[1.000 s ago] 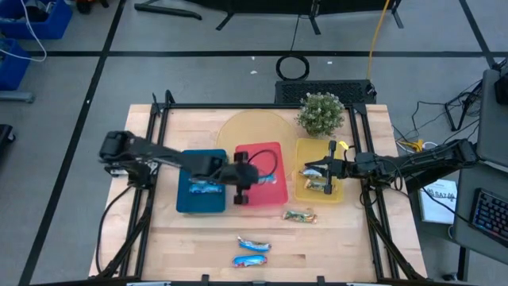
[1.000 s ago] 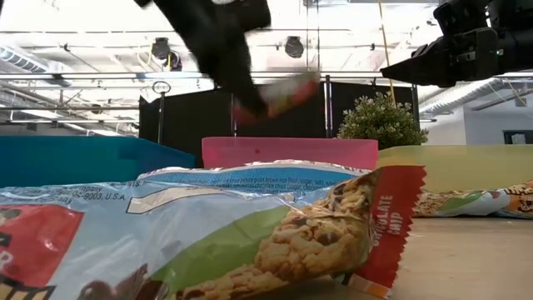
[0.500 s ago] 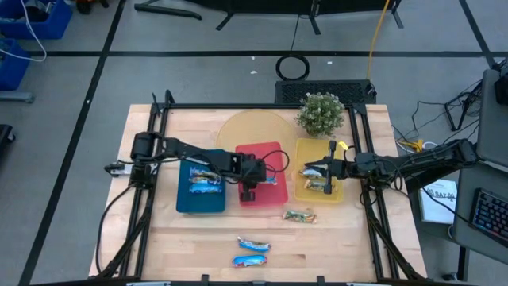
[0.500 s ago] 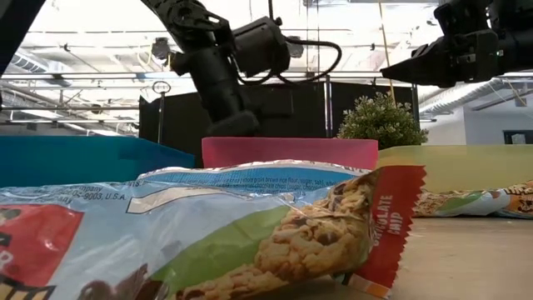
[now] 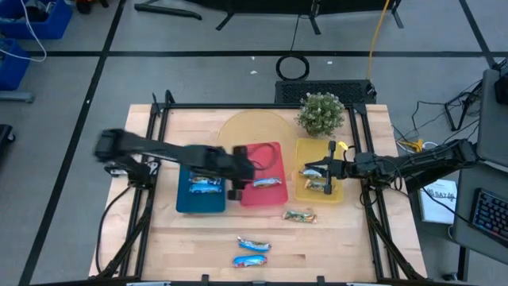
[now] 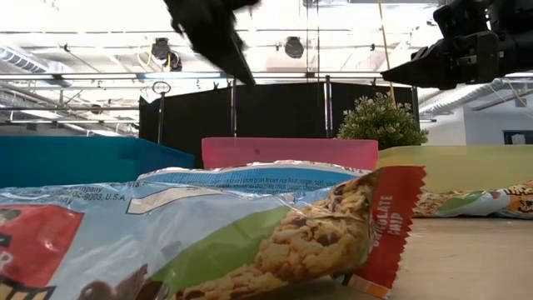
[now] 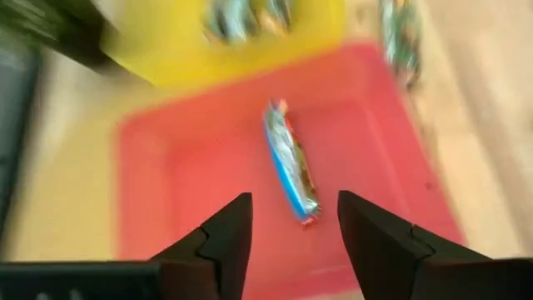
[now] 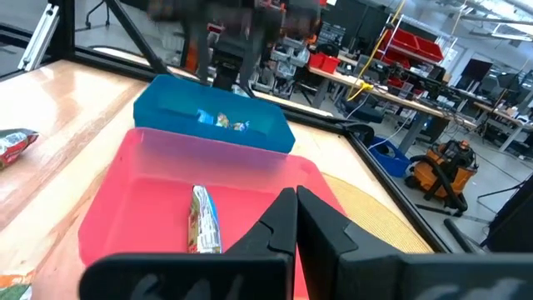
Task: Pick and place Granola Bars by type
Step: Put the yellow granola bar into the yellow bin
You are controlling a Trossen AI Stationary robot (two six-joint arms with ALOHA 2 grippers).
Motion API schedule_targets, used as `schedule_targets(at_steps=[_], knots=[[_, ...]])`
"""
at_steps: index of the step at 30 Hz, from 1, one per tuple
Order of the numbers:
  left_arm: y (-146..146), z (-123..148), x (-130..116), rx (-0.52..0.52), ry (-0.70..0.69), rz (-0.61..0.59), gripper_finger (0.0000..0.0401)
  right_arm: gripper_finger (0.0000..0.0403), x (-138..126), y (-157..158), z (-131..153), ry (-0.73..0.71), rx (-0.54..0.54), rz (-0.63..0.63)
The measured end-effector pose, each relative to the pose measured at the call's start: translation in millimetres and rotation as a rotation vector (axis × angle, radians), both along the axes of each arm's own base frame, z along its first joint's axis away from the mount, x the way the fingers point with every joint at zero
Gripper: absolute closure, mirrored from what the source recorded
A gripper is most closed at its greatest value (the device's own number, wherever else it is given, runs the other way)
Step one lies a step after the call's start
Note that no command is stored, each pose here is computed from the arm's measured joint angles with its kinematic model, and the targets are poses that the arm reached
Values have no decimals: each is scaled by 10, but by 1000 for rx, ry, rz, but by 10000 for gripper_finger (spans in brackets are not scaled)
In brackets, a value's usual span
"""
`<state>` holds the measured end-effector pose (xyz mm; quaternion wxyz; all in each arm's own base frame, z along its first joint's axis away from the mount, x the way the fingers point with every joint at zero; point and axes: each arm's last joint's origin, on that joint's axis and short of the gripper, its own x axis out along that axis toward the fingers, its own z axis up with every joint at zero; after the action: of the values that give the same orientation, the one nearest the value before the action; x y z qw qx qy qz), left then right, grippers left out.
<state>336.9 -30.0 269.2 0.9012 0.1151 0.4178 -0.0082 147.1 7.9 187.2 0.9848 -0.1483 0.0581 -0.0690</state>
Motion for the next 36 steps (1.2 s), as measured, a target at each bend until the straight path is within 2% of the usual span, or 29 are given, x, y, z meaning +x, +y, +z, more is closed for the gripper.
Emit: schedule_targets(at_steps=[3, 7, 11, 14, 16, 21, 24, 26, 28, 31, 36], knots=[[-24, 321, -431, 30, -130, 17, 232, 403, -1, 0, -6, 6, -1, 0], [38, 430, -1130, 4, -303, 73, 282, 403, -1, 0, -9, 8, 4, 0], [86, 55, -1688, -91, -485, 22, 354, 403, -1, 0, -14, 13, 6, 0], [125, -291, -1936, -110, -625, 16, 392, 403, -1, 0, -14, 13, 8, -1], [149, -447, -2031, -97, -723, 29, 391, 403, -2, 0, -14, 11, 19, -2], [177, -820, -2147, -23, -818, 22, 396, 403, -2, 0, -12, 5, 49, -4], [182, -896, -2170, 8, -884, 13, 393, 403, 0, -3, 3, -9, 51, -19], [182, -909, -2172, 25, -890, 6, 395, 403, 20, -9, 85, -3, 43, -83], [185, -933, -2172, 32, -871, 15, 397, 403, 73, 7, 230, 75, 32, -143], [191, -954, -2171, 40, -852, 38, 389, 403, 223, 110, 520, 230, 30, -158], [202, -950, -2172, 78, -852, 61, 377, 403, 562, 443, 933, 459, -36, -219]])
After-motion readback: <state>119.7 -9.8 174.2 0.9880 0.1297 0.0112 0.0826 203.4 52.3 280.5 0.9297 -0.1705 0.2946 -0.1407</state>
